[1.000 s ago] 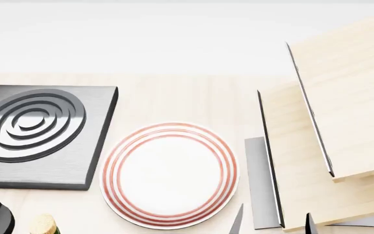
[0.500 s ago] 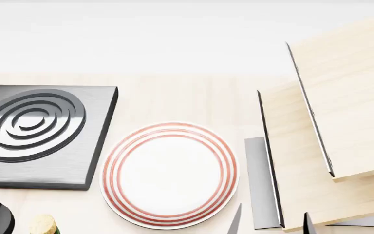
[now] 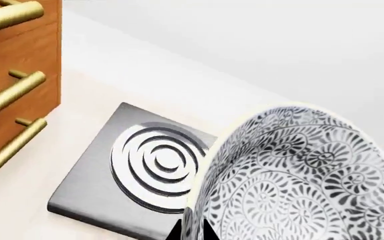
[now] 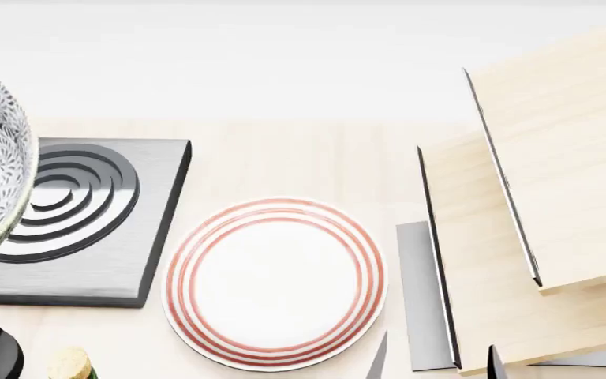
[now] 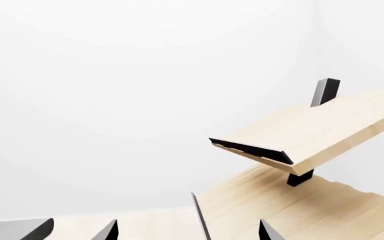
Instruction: Pick up the akita bowl and put it on the plate.
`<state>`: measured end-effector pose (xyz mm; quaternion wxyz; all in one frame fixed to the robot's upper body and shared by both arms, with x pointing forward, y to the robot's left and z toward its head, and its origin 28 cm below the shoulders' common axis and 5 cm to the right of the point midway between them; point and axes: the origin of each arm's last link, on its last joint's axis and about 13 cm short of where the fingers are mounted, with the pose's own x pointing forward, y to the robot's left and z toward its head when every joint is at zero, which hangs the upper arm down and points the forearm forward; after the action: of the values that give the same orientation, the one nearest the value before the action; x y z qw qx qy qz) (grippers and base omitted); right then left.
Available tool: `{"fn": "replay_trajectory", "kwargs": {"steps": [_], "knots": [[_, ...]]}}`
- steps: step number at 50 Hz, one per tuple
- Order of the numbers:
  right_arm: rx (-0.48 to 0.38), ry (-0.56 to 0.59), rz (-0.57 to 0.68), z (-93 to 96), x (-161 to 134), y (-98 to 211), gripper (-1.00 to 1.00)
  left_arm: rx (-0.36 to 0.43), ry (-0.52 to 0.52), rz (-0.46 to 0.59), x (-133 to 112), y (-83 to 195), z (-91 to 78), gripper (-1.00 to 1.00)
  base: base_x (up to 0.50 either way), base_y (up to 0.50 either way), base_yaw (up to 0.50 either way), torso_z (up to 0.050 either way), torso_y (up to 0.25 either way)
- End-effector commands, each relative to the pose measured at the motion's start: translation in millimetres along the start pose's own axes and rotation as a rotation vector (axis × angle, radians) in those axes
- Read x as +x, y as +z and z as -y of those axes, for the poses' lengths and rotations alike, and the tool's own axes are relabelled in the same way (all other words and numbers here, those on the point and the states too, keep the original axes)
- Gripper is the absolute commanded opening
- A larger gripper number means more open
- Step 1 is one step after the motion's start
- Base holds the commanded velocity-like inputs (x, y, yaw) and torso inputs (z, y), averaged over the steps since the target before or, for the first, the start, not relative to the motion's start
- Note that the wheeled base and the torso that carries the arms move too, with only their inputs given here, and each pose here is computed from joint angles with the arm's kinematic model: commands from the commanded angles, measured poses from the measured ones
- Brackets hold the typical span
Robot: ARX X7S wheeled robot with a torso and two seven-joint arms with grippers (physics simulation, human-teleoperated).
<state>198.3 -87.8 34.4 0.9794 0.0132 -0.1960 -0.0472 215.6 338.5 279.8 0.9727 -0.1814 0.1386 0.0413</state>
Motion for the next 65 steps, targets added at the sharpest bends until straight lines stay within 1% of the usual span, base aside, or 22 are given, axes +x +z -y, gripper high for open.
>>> {"fn": "replay_trajectory", "kwargs": {"steps": [1,2,5,6,9,13,15,19,20,23,28,30,31,33,36,42,65], "knots": [[0.000,0.001,-0.006,0.0,0,-2,1.00,-0.129,-0.056,-0.004,14,9,10.9,-1.00,0.00,0.00,0.00,0.000,0.000],[0.000,0.001,-0.006,0.0,0,-2,1.00,-0.146,-0.071,-0.013,16,10,13.4,-1.00,0.00,0.00,0.00,0.000,0.000],[-0.001,0.001,-0.007,-0.1,0,-3,1.00,-0.158,-0.074,-0.028,21,12,17.0,-1.00,0.00,0.00,0.00,0.000,0.003],[0.000,0.000,-0.009,0.1,0,-3,1.00,-0.176,-0.081,-0.037,25,13,19.5,-1.00,0.00,0.00,0.00,0.000,0.000],[0.002,0.000,-0.010,0.6,0,-4,1.00,-0.166,-0.067,-0.046,28,13,24.7,-1.00,0.00,0.00,0.00,0.000,0.000],[0.005,-0.002,-0.010,1.0,0,-4,1.00,-0.184,-0.062,-0.063,32,16,27.8,-1.00,0.00,0.00,0.00,0.000,0.000],[0.005,-0.001,-0.010,0.7,0,-4,1.00,-0.195,-0.044,-0.078,37,15,29.8,-1.00,0.00,0.00,0.00,0.000,0.000],[0.006,-0.002,-0.012,1.0,0,-4,1.00,-0.186,-0.028,-0.099,45,14,33.6,-1.00,0.00,0.00,0.00,0.000,0.000],[0.005,-0.003,-0.012,1.0,0,-4,1.00,-0.172,0.001,-0.100,47,13,33.8,-1.00,0.00,0.00,0.00,0.000,0.000],[0.007,-0.002,-0.012,1.2,0,-4,1.00,-0.175,-0.012,-0.129,57,11,38.2,-1.00,0.00,0.00,0.00,0.000,0.000],[0.008,-0.006,-0.012,2.6,1,-3,1.00,-0.153,-0.005,-0.144,67,8,46.6,-1.00,0.00,0.00,0.00,0.000,0.002],[0.009,-0.006,-0.010,2.9,1,-3,1.00,-0.133,-0.001,-0.156,73,7,52.4,-1.00,0.00,0.00,0.00,0.000,0.000],[0.009,-0.006,-0.010,2.9,1,-3,1.00,-0.140,-0.012,-0.162,74,7,53.6,-1.00,0.00,0.00,0.00,0.000,0.000],[0.009,-0.009,-0.011,3.3,1,-3,1.00,-0.127,-0.003,-0.160,80,6,56.6,-1.00,0.00,0.00,0.00,0.000,0.000],[0.011,-0.011,-0.011,3.7,1,-3,1.00,-0.129,-0.012,-0.190,93,1,60.1,-1.00,0.00,0.00,0.00,0.000,0.000],[0.007,-0.011,-0.018,3.2,1,-5,1.00,-0.136,-0.029,-0.226,108,-6,65.7,-1.00,0.00,0.00,0.00,0.000,0.000],[0.010,-0.008,-0.025,2.9,0,-8,1.00,-0.095,-0.051,-0.258,133,-11,88.0,-1.00,0.00,0.00,0.00,0.000,0.000]]}}
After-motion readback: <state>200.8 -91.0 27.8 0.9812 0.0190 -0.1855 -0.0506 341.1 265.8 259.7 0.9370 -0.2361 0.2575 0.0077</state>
